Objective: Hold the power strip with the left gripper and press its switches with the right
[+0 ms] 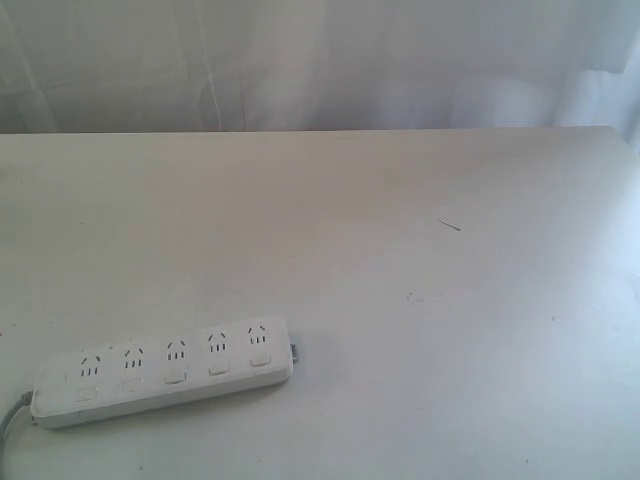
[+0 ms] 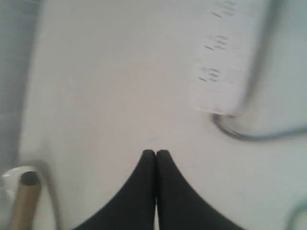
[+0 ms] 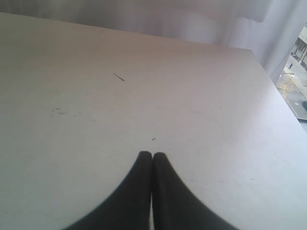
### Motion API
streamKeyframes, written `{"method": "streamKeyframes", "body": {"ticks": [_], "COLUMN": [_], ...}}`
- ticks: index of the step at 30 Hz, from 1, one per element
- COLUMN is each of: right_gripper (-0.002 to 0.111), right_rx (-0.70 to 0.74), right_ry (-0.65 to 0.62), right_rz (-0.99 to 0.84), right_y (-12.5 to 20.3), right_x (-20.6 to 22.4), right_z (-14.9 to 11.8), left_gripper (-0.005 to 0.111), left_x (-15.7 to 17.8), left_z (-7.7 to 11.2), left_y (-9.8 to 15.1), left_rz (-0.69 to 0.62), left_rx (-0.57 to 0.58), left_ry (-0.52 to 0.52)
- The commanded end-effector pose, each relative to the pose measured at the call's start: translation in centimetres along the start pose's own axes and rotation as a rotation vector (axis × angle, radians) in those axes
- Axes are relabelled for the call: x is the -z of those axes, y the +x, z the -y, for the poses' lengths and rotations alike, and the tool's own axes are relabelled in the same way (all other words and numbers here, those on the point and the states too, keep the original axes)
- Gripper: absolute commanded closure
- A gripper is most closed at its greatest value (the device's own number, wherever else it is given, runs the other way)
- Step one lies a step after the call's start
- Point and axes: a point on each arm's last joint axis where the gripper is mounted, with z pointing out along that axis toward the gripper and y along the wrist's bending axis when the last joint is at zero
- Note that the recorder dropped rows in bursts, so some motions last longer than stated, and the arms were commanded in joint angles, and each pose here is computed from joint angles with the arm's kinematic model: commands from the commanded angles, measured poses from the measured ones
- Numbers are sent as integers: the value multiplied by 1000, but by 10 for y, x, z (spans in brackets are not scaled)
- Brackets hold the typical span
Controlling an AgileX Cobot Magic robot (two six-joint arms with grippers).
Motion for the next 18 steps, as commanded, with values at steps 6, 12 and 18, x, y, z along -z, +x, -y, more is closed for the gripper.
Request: {"method": "streamKeyframes", "body": {"ticks": [6,12,18], "right_gripper": [108,108,108], "right_rx": [-4,-4,-4], "right_ry": [4,4,4], "right_rz": [15,15,15], "right_y": [0,0,0], "right_x": [0,0,0], "right_z": [0,0,0], "left_gripper": [107,107,107], "left_x": [5,4,-25], "left_z": [16,22,13], "left_y": [-13,-21,-40], "left_rz": [144,206,195], "left_rx": [-55,-109,-152], "left_ry": [161,235,244]}}
